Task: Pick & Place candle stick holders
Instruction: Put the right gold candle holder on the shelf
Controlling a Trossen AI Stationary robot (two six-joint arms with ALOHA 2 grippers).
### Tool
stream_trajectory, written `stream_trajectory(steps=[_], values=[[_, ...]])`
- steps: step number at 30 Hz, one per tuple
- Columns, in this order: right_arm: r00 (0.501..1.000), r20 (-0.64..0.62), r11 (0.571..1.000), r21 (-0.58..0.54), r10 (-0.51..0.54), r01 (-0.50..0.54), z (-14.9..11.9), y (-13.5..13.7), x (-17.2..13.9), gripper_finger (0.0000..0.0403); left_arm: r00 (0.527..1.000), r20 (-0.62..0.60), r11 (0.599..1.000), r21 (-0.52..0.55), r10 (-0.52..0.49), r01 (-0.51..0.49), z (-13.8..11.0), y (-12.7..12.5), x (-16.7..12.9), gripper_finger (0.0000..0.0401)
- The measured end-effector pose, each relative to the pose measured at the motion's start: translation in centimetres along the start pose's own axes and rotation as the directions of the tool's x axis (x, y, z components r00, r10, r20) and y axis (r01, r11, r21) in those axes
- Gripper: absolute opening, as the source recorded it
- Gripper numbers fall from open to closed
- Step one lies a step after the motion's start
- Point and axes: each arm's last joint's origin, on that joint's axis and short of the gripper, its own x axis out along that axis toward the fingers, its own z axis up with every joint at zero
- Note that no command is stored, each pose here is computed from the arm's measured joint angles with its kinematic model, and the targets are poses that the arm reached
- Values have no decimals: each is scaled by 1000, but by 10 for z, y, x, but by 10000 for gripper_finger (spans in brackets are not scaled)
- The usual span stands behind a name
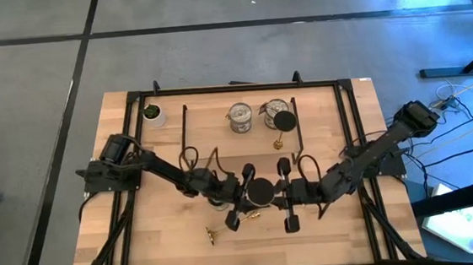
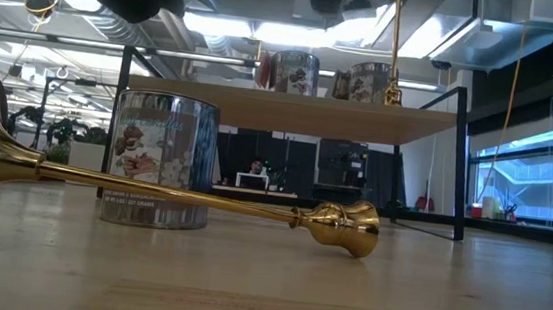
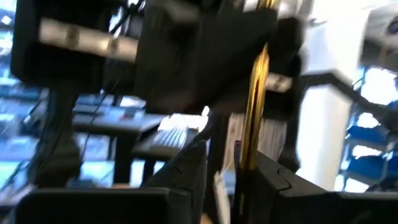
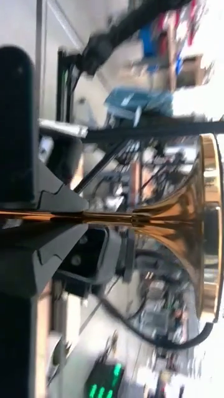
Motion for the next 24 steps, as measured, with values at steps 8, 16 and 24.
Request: stream_trajectory(steps=[8,16,24], values=[[976,-178,992,-19,-122,121,10,6,3,14,962,-217,983,109,165,-144,13,-1,-3,113],[971,-199,990,-3,-135,137,11,6,3,14,949,-248,971,188,194,-149,34,-24,-8,115],[963,-190,982,-28,-191,189,11,7,0,14,932,-270,960,207,240,-188,31,-24,-9,115]])
